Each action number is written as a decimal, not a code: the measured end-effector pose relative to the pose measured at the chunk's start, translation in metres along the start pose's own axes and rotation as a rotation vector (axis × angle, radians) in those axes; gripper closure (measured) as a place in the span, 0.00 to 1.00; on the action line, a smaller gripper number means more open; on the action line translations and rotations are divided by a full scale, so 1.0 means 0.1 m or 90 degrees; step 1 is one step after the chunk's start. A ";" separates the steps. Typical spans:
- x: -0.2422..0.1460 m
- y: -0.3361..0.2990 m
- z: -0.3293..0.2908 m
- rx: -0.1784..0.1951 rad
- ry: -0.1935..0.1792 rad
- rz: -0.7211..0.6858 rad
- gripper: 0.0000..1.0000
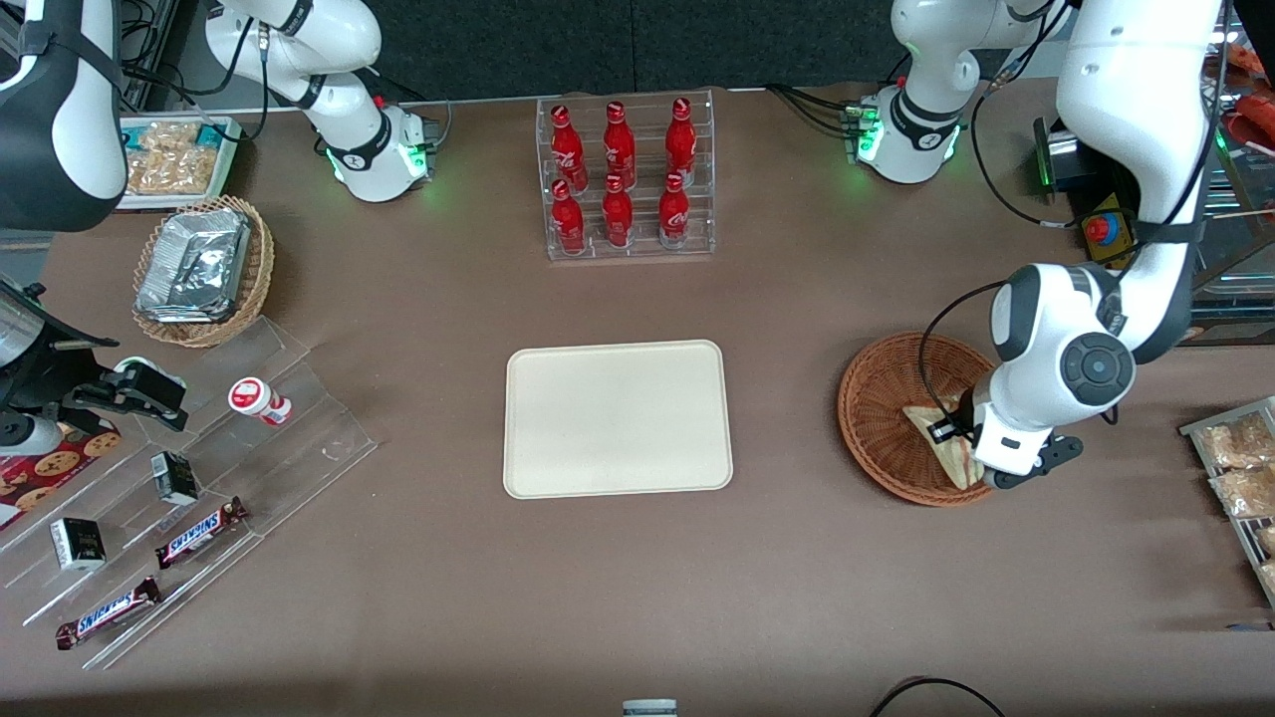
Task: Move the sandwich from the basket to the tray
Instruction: 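Carry the held sandwich over to the cream-white tray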
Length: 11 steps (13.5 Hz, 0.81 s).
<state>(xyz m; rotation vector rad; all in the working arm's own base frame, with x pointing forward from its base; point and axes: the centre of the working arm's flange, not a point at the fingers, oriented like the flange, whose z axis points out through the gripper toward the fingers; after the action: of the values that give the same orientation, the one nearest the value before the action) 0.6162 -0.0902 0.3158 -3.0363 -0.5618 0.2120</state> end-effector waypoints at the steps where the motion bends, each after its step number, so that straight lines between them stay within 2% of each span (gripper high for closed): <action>1: -0.09 0.21 -0.28 0.004 -0.008 0.022 0.69; 2: -0.22 0.47 -0.57 -0.001 -0.011 0.048 0.71; 4: -0.57 1.06 -1.04 -0.031 -0.005 0.081 0.81; 6: -0.97 1.60 -1.26 -0.046 0.002 0.096 0.81; 8: -1.36 2.15 -1.27 -0.054 0.007 0.111 0.81; 11: -1.78 2.85 -1.06 -0.060 0.001 0.146 0.81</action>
<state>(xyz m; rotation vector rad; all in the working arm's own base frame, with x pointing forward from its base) 0.5671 -0.4221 0.4229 -3.1893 -0.2286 0.1952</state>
